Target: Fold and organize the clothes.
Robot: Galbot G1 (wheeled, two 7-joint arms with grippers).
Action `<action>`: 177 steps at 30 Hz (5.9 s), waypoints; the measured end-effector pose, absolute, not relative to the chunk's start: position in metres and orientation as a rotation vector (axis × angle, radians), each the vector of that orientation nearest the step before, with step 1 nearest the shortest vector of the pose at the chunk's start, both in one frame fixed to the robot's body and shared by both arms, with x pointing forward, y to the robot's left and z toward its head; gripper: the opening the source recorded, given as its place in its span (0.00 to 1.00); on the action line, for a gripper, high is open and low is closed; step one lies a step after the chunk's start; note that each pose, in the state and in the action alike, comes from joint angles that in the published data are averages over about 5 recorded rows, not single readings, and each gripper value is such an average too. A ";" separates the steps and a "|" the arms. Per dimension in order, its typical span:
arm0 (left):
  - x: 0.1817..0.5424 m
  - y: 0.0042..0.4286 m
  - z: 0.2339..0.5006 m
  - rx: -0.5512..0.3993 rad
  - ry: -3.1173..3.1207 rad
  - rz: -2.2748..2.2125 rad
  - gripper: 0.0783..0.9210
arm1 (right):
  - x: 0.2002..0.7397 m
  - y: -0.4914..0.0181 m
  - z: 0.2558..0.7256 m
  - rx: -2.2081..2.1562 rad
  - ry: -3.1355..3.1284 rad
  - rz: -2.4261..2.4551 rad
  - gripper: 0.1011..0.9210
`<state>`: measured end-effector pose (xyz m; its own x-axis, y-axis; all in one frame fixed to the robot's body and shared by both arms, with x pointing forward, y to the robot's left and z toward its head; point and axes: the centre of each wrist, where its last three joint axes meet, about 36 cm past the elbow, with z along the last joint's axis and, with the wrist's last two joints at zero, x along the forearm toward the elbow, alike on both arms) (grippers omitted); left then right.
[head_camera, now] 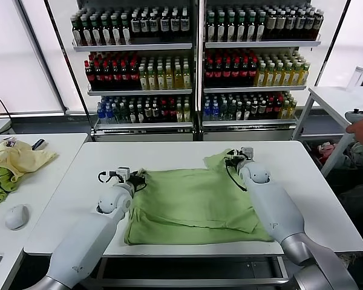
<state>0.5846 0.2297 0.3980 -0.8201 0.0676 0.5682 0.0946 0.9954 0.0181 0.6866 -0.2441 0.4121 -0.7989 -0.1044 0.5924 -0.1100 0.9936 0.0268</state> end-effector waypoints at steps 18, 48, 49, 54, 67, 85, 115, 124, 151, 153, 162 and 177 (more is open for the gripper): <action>0.560 0.243 0.416 -0.171 -2.654 0.071 0.03 | 0.660 -0.256 0.437 0.210 -2.616 -0.002 0.02; 0.470 0.262 0.446 -0.349 -2.655 0.112 0.03 | 0.478 -0.312 0.478 0.238 -2.765 -0.039 0.02; 0.467 0.261 0.444 -0.352 -2.647 0.106 0.03 | 0.472 -0.313 0.477 0.234 -2.762 -0.040 0.02; 0.454 0.259 0.433 -0.361 -2.601 0.065 0.03 | 0.446 -0.311 0.467 0.217 -2.734 -0.048 0.02; 0.442 0.254 0.417 -0.346 -2.577 -0.024 0.28 | 0.420 -0.304 0.444 0.185 -2.672 -0.063 0.20; 0.399 0.229 0.406 -0.135 -2.692 -0.018 0.86 | 0.393 -0.300 0.444 0.170 -2.682 -0.029 0.82; 0.373 0.196 0.376 0.035 -2.687 0.206 0.20 | 0.381 -0.303 0.460 0.170 -2.732 0.000 0.88; 0.376 0.239 0.389 0.069 -2.705 0.200 0.05 | 0.382 -0.305 0.465 0.162 -2.748 -0.008 0.88; 0.408 0.334 0.514 -0.043 -2.773 0.595 0.05 | 0.381 -0.307 0.468 0.161 -2.753 -0.005 0.88; 0.409 0.319 0.512 -0.096 -2.747 0.643 0.05 | 0.380 -0.308 0.467 0.160 -2.752 -0.002 0.88; 0.424 0.251 0.499 -0.275 -2.629 0.782 0.05 | 0.378 -0.311 0.467 0.150 -2.754 -0.001 0.88; 0.442 0.163 0.470 -0.464 -2.480 0.745 0.19 | 0.378 -0.311 0.466 0.143 -2.754 -0.017 0.88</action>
